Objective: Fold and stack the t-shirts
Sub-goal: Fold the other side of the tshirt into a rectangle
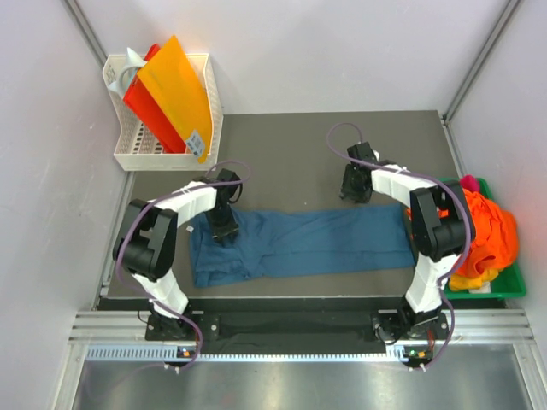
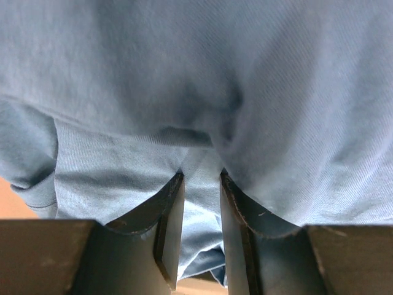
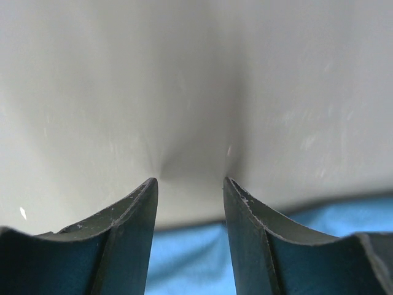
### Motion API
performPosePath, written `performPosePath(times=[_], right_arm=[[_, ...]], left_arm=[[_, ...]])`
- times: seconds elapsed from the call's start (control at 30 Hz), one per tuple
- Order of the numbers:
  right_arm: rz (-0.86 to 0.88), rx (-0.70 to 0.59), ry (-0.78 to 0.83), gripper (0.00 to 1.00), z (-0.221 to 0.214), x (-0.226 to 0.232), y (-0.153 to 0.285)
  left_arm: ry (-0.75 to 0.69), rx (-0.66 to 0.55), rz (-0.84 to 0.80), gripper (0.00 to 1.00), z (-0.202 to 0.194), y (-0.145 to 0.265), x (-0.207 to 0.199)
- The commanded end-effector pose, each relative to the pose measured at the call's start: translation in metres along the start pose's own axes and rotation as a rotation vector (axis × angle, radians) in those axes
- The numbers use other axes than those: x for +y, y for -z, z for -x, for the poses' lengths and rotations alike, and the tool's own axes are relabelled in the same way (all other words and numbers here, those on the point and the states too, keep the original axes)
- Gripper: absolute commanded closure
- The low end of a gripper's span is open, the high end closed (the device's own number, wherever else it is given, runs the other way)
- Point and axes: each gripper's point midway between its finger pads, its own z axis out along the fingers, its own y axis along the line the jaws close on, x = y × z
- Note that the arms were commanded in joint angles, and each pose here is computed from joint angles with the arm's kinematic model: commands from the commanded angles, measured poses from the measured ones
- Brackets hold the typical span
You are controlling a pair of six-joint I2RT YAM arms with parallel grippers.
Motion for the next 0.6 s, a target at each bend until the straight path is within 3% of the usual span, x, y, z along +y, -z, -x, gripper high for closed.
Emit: performPosePath(times=[0.0,0.13,0.33,0.57], right_arm=[[-0.065,0.028,-0.018,0.52,-0.001,-0.018,-0.024],[-0.033,-0.013,0.001,0.52,0.013,-0.009,-0.017],[0.059,-0.258,0.037,0.5,0.06,0.024,0.07],[0.022,-0.227,0.132,0.49,0.012,0.023,0.099]], left_arm=[[0.061,-0.163,0.153,0.66,0.051,-0.045,0.031],[0.081,-0.155,0.134,0.66,0.057,-0.04,0.03],[0.087,-0.333,-0.048,0.62,0.082,0.019,0.002],[0.078,-0.32,-0.027,0.62,0.079,0.024,0.005]])
